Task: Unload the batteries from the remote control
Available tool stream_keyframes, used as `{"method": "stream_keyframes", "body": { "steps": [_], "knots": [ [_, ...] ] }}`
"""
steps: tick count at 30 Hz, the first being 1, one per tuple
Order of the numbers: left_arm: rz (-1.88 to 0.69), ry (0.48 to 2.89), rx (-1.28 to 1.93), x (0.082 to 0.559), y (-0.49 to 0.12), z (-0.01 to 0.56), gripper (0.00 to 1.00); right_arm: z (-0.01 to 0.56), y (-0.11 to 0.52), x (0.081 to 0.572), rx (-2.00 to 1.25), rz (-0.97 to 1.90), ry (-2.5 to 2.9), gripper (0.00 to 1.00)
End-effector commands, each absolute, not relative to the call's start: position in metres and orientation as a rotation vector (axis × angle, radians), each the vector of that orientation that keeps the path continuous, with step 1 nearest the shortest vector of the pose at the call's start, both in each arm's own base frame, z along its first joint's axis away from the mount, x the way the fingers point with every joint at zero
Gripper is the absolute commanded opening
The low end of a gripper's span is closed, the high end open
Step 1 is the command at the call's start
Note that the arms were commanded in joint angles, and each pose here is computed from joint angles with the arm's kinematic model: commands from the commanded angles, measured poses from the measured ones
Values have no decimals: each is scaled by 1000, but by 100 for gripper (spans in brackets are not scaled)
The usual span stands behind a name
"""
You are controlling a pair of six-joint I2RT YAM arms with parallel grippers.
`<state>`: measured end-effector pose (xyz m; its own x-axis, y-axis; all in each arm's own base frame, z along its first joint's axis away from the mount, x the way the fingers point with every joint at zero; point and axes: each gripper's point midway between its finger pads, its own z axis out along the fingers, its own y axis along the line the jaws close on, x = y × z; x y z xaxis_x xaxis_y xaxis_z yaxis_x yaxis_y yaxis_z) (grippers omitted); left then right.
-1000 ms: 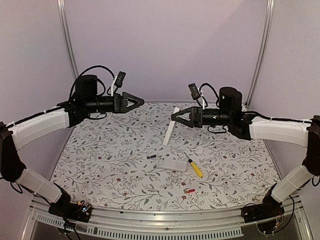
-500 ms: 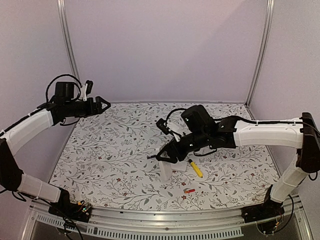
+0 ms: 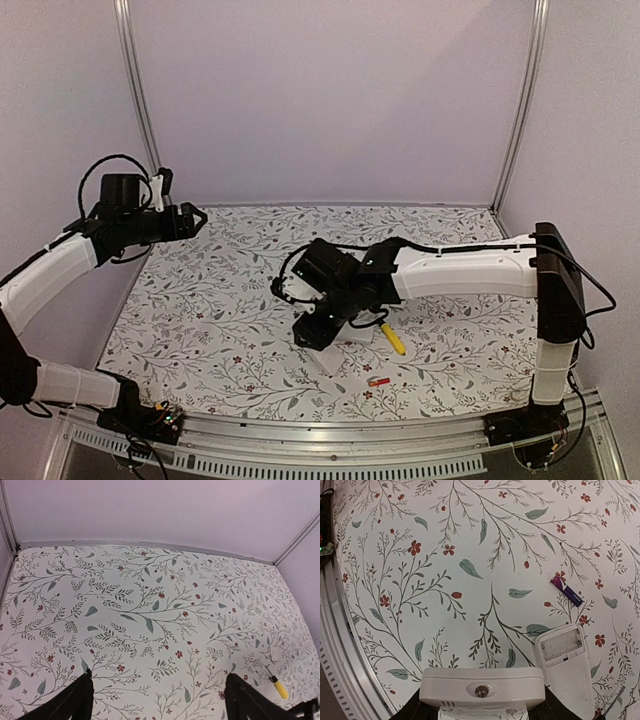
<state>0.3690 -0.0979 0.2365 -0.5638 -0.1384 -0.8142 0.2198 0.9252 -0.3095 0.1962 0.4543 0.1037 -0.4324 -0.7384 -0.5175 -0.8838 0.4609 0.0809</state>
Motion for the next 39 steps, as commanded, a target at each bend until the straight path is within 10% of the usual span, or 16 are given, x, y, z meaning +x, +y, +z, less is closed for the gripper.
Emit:
{"method": "stream_keyframes", "body": {
  "steps": [1,28,39],
  "knots": [
    [-398,2133,33,364,-85,230,90,83,445,207,-1387,246,2353,37],
    [-370,2129,0,360,-79,231,90,79,506,194,-1303,591,2316,83],
    [-378,1956,24,346,-78,269,89,138,435,248,-803,550,2270,90]
  ]
}}
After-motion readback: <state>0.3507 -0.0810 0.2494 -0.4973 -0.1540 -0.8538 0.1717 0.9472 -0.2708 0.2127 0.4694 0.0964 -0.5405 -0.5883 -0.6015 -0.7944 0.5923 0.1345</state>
